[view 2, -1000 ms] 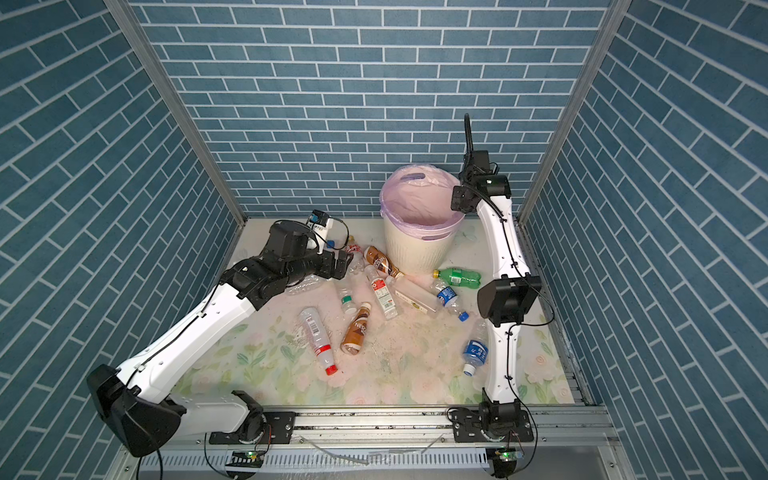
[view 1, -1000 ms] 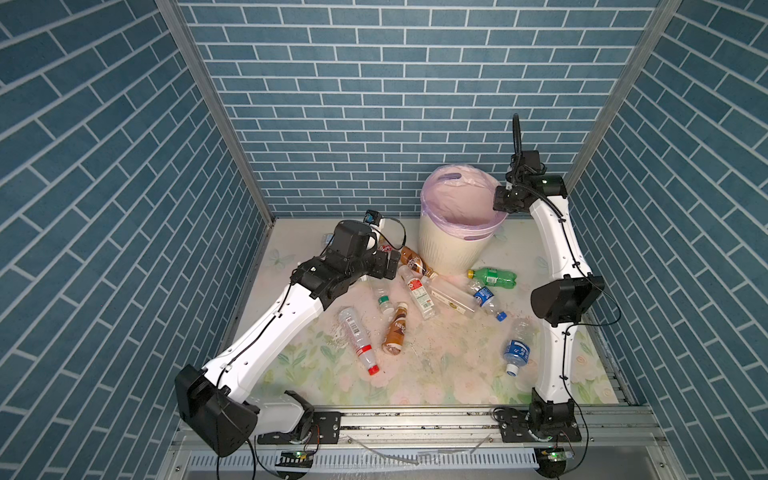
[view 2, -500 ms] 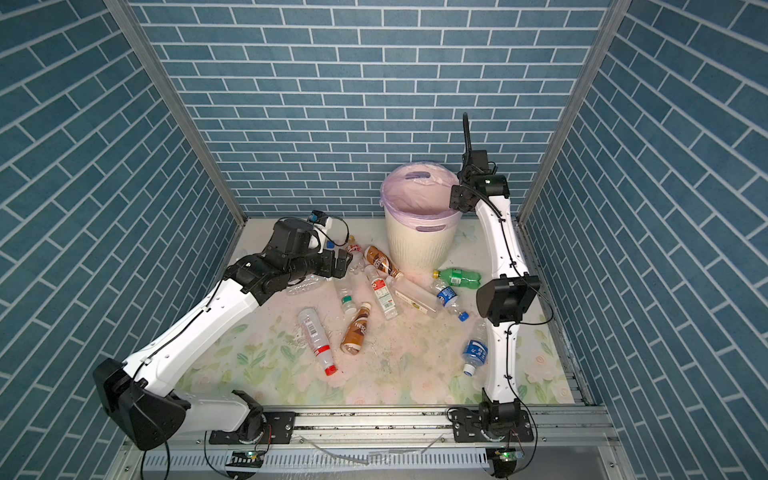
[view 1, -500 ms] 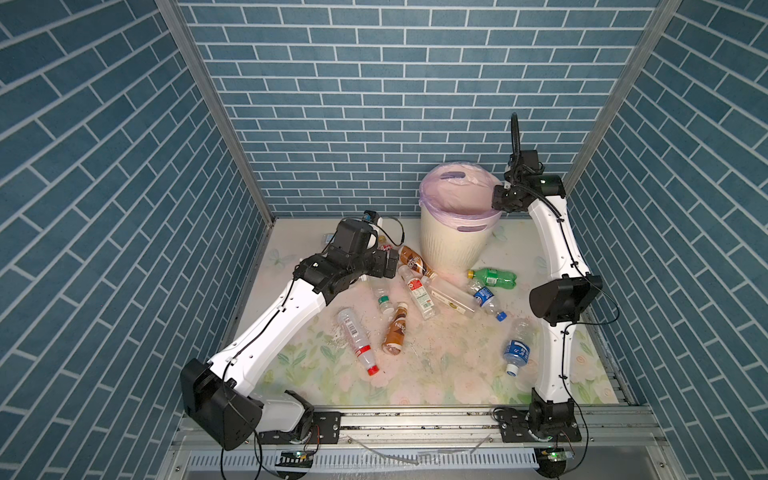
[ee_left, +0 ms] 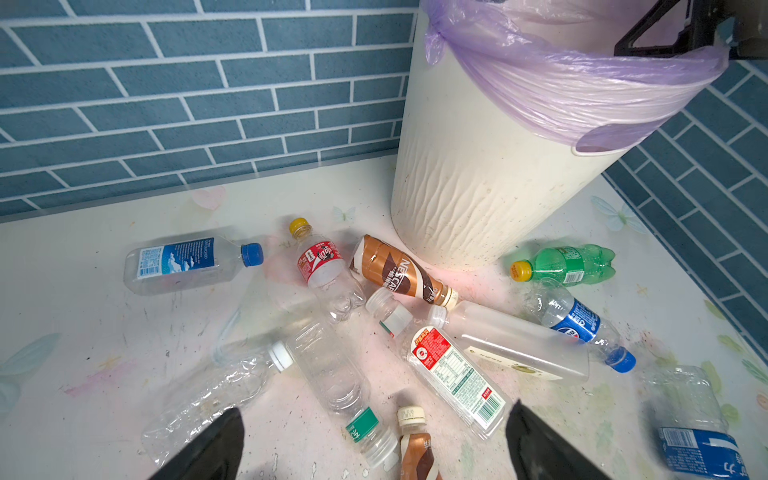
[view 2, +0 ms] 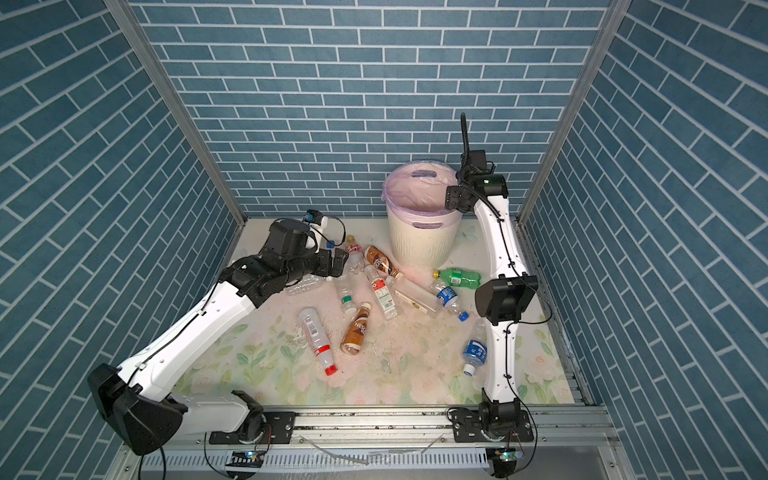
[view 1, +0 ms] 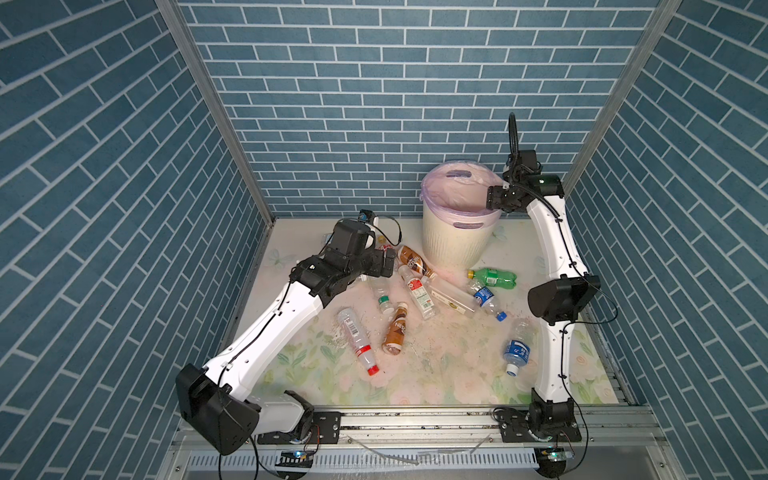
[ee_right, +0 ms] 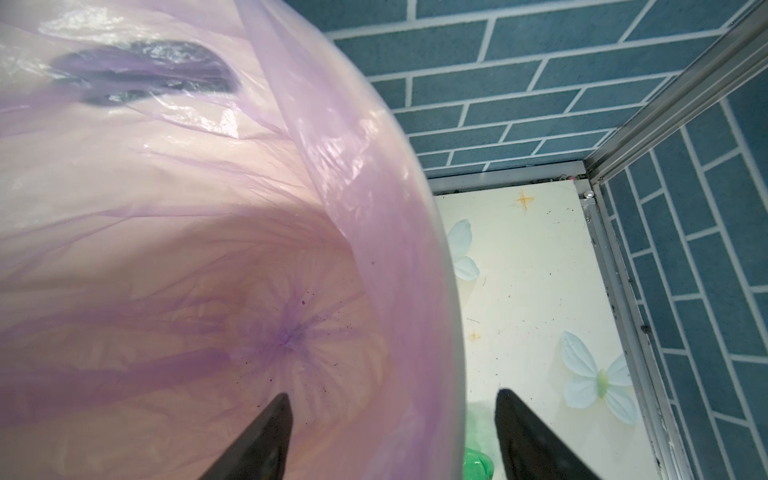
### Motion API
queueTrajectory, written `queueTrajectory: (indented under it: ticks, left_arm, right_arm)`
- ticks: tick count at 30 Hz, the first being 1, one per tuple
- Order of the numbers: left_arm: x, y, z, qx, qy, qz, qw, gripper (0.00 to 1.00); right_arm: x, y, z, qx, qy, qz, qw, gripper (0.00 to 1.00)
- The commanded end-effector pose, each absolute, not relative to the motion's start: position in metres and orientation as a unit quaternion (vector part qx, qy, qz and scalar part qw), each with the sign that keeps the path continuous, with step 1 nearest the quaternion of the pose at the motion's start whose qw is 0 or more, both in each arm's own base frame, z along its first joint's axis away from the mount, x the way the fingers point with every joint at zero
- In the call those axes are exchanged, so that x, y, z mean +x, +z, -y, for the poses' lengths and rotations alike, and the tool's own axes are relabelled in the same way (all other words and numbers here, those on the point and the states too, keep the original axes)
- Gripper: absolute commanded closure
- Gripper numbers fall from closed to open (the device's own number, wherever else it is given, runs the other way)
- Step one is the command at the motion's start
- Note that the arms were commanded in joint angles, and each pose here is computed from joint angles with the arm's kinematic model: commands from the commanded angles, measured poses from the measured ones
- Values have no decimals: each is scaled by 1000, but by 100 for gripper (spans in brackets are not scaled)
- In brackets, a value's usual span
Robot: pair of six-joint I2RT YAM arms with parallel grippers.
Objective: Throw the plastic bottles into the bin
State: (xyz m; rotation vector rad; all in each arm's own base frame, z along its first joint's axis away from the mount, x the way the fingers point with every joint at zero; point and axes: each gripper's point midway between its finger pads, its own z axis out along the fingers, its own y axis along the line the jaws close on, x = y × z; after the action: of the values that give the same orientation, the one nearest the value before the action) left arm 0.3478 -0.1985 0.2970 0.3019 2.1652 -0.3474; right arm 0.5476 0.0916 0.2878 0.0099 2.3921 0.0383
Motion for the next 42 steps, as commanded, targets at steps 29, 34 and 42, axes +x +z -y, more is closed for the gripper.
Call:
queueTrajectory:
  ticks: [29,34,42]
  left_arm:
    - [354,292,139,-47,-119,-906,404,1]
    - [370,276,108,-132,-107,-910,378,1]
    - [408,242,64,-316,-155,-875,334,1]
  right_arm:
    - [462,452,-104,-5,113,-851,513,1]
    - [432,465,-137,-50,157,-827,537,1]
    - [395,433,-205,-148,198,-801,545,1]
